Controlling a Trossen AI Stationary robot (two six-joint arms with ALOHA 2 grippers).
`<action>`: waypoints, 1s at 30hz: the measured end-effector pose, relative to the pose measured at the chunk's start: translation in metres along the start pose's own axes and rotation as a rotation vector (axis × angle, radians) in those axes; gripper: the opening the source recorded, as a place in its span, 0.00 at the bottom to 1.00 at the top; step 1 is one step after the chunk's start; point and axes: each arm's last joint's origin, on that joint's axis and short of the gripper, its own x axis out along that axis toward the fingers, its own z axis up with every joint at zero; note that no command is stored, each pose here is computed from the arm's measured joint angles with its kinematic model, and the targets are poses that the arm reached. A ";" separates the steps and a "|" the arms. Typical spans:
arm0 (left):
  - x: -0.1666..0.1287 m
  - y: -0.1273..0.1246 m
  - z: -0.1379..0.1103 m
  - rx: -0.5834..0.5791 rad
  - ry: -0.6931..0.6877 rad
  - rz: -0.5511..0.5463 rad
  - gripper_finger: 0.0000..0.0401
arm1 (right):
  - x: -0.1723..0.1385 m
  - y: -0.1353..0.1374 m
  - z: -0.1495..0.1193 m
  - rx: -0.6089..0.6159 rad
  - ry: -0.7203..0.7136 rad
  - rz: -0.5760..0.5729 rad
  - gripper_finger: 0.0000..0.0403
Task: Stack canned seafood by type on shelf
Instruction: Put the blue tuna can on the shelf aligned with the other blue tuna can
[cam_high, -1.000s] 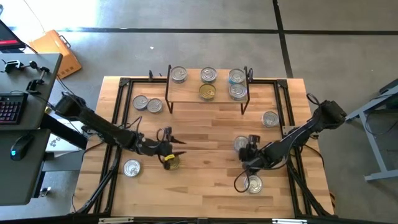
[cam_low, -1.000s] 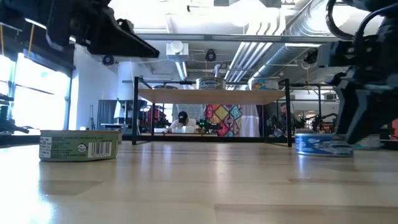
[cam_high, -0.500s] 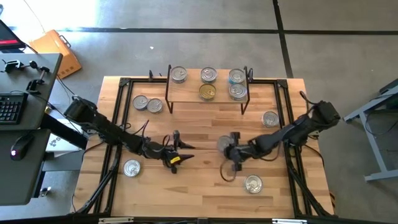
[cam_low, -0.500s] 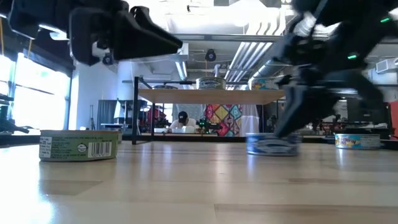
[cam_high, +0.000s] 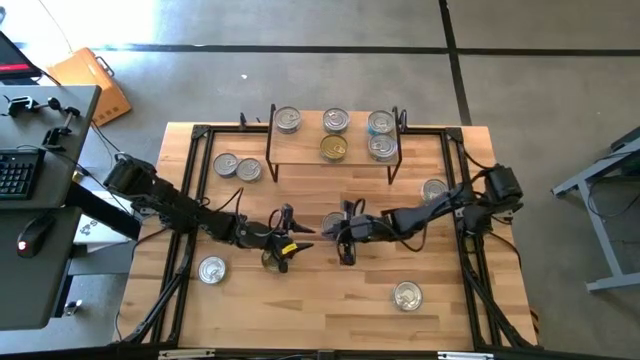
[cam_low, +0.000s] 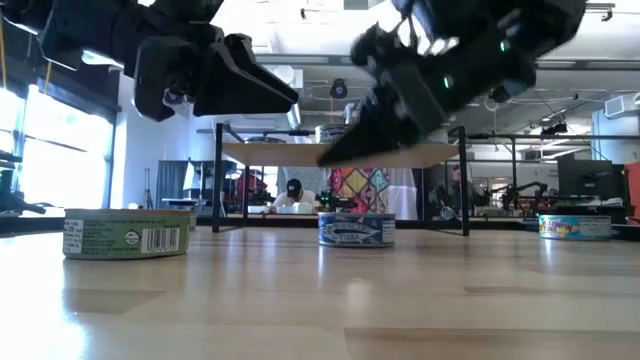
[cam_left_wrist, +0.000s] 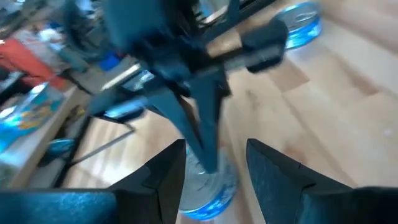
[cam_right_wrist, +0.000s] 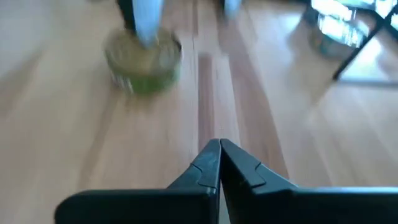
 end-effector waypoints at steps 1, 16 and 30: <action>0.001 0.001 -0.001 -0.004 -0.008 -0.027 0.40 | -0.003 0.001 0.005 0.000 -0.019 0.001 0.00; 0.070 0.027 -0.041 0.077 -0.007 -0.260 0.40 | -0.105 0.046 0.038 -0.028 -0.037 -0.222 0.00; 0.109 0.029 -0.056 0.184 0.272 -0.345 0.10 | -0.117 0.062 0.030 -0.007 -0.018 -0.247 0.00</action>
